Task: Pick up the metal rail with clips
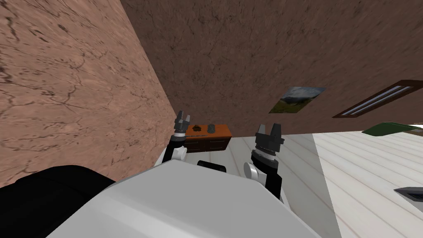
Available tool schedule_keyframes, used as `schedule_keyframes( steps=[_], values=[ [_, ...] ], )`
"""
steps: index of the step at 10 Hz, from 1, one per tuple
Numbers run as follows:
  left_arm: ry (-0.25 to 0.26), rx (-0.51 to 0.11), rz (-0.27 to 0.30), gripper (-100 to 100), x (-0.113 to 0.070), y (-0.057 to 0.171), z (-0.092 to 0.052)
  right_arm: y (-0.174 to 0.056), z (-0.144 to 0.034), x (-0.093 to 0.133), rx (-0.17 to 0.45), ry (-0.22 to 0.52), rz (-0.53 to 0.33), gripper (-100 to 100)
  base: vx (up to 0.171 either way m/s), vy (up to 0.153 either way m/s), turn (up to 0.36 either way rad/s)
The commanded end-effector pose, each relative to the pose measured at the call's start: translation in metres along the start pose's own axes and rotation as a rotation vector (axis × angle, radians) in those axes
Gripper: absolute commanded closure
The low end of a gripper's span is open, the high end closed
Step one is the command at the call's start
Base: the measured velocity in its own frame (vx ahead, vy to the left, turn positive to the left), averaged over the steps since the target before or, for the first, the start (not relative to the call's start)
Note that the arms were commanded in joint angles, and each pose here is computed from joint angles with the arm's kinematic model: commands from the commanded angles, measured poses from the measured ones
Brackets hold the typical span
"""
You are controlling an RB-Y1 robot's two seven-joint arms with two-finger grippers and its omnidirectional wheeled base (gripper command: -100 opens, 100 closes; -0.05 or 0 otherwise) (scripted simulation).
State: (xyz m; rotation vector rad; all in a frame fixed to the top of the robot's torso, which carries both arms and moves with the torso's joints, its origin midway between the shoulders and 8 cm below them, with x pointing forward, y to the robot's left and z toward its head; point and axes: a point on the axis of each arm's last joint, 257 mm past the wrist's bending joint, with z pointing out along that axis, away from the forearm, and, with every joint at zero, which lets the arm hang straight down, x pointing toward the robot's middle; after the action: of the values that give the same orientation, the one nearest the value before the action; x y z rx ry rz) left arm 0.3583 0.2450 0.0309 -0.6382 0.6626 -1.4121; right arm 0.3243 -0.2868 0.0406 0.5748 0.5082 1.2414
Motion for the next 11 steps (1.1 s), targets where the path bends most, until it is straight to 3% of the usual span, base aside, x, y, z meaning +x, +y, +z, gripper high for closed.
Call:
schedule_keyframes(
  steps=[1, 5, 11],
  values=[
    [0.009, -0.060, -0.017, -100, -0.001, 0.023, -0.003, 0.000, 0.000, 0.000, 0.000, 0.000, 0.000, 0, 0.011, 0.013, -0.121],
    [0.015, -0.211, -0.060, -100, -0.006, 0.080, -0.013, 0.000, 0.000, 0.000, 0.000, 0.000, 0.000, 0, 0.019, 0.032, -0.112],
    [0.001, -0.484, -0.130, -100, -0.019, 0.177, -0.045, 0.000, 0.000, 0.000, 0.000, 0.000, 0.000, 0, 0.019, 0.035, -0.135]
  ],
)
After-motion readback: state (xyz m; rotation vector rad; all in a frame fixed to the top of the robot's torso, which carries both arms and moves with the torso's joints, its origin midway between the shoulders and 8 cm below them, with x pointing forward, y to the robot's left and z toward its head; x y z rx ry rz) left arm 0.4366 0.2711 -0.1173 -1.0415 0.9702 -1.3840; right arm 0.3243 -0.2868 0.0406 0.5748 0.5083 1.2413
